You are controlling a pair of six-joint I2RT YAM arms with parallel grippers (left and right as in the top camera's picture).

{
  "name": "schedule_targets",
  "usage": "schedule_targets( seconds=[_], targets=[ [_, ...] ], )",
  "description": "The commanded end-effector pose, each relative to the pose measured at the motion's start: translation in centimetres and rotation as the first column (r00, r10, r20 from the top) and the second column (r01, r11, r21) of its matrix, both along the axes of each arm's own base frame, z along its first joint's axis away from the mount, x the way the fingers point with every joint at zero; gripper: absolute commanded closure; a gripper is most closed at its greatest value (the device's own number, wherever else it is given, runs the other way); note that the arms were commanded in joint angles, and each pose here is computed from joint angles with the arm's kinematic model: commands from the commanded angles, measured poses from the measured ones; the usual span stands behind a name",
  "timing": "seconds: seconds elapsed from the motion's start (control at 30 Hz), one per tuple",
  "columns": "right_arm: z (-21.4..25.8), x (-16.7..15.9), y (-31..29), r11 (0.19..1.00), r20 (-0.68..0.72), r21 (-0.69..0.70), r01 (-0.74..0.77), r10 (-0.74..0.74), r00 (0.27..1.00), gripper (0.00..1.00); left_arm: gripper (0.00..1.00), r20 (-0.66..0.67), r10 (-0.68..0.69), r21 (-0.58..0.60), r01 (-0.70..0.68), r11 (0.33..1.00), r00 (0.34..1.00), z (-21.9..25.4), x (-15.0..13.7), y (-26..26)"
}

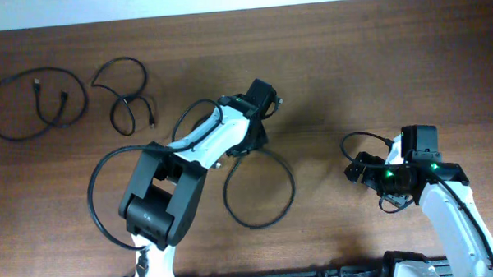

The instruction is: Untangle cables

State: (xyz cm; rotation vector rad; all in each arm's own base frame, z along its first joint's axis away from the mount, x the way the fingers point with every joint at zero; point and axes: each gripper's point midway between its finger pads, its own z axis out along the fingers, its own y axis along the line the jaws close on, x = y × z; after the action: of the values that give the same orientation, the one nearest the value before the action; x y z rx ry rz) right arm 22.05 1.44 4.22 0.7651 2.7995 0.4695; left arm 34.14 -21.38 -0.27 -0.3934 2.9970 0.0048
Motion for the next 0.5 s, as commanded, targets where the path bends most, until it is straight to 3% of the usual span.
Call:
schedule_targets(
  seconds=[0.0,0.03,0.1,0.17,0.2,0.27,0.3,0.47],
  targets=[
    [0.1,0.1,0.2,1.000,0.007,-0.002,-0.018,0.018,1.000,0.01,0.57,-0.200,-0.034,0.046,0.044,0.998,0.979,-4.1,-4.2,1.4],
    [0.1,0.1,0.2,1.000,0.007,-0.002,-0.018,0.018,1.000,0.01,0.55,-0.210,-0.033,0.046,0.044,0.998,0.977,-4.1,-4.5,1.4],
    [0.1,0.1,0.2,1.000,0.007,-0.002,-0.018,0.018,1.000,0.01,0.38,-0.251,-0.034,0.006,0.037,0.999,0.967,-4.1,-5.3,0.8],
    [0.1,0.1,0.2,1.000,0.007,-0.002,-0.018,0.018,1.000,0.01,0.31,-0.248,0.022,-0.019,-0.028,0.999,0.969,-4.6,-5.2,-0.1],
    [0.1,0.1,0.2,1.000,0.006,-0.001,-0.018,0.018,1.000,0.01,0.41,-0.246,0.024,-0.020,-0.030,0.999,0.969,-5.0,-5.3,-0.5],
    [0.0,-0.2,0.2,1.000,-0.006,0.000,-0.019,0.019,1.000,0.01,0.76,-0.259,0.018,-0.014,-0.022,1.000,0.966,-5.4,-5.7,-0.6],
    [0.0,-0.2,0.2,1.000,-0.006,0.000,-0.019,0.019,1.000,0.01,1.00,-0.265,0.019,-0.009,-0.022,1.000,0.964,-5.2,-5.8,-0.4],
    [0.0,-0.2,0.2,1.000,-0.006,0.000,-0.018,0.018,1.000,0.01,1.00,-0.182,-0.025,0.134,0.050,0.990,0.983,0.4,-4.0,3.3]
  ],
)
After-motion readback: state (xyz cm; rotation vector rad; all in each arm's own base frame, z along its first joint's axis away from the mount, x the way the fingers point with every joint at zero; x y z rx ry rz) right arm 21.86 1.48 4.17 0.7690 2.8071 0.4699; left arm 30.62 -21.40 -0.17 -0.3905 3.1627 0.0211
